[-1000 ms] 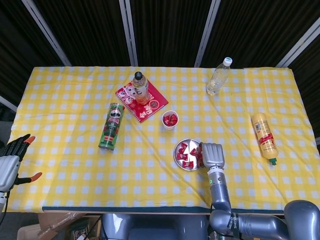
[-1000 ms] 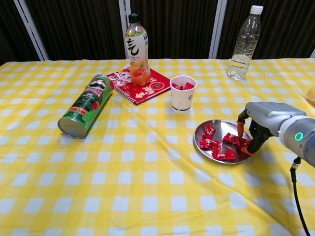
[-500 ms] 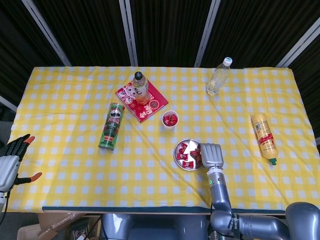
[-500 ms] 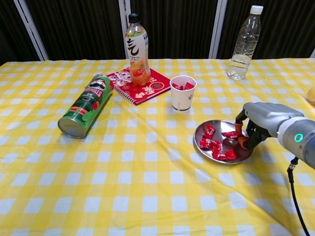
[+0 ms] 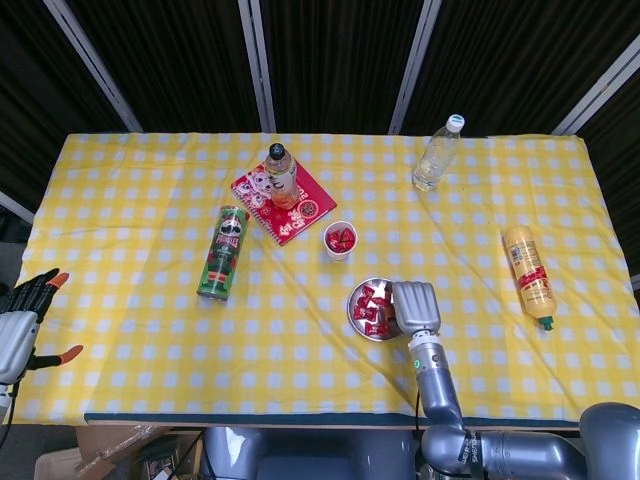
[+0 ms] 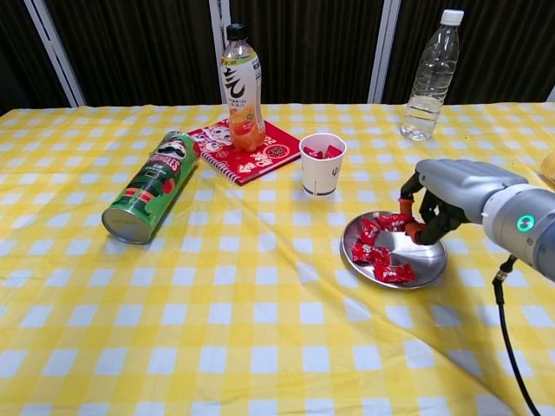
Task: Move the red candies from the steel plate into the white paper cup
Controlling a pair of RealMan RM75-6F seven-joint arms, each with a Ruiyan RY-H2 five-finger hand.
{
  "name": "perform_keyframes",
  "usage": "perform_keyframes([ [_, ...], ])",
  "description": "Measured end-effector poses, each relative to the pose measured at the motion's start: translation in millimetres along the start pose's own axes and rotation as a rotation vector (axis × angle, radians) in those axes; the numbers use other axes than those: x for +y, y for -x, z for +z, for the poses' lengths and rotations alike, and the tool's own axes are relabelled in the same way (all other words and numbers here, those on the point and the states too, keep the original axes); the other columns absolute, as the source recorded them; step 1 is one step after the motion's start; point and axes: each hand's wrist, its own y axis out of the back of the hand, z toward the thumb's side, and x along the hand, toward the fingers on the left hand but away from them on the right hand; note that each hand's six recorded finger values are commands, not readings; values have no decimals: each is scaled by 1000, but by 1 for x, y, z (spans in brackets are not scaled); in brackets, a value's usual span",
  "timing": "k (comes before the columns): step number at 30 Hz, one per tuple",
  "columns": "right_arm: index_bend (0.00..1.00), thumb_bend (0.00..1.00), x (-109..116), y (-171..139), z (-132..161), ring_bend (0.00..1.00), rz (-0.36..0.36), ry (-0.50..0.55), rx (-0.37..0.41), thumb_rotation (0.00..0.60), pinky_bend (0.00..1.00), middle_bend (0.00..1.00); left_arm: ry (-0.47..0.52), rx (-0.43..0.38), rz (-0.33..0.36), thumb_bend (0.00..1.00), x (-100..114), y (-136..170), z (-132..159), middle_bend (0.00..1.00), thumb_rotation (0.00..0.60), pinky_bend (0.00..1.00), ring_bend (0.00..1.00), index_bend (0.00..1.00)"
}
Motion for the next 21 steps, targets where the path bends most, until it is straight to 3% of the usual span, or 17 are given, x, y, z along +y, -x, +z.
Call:
perform_keyframes([
  [12, 584, 642, 56, 25, 32, 903, -93, -30, 46, 600, 924, 823, 2, 4, -5, 31, 0, -1, 1, 0, 600, 0, 0, 0],
  [21, 584, 642, 74, 51, 51, 904, -119, -76, 59, 600, 924, 823, 3, 10, -6, 31, -1, -2, 1, 0, 600, 0, 0, 0],
])
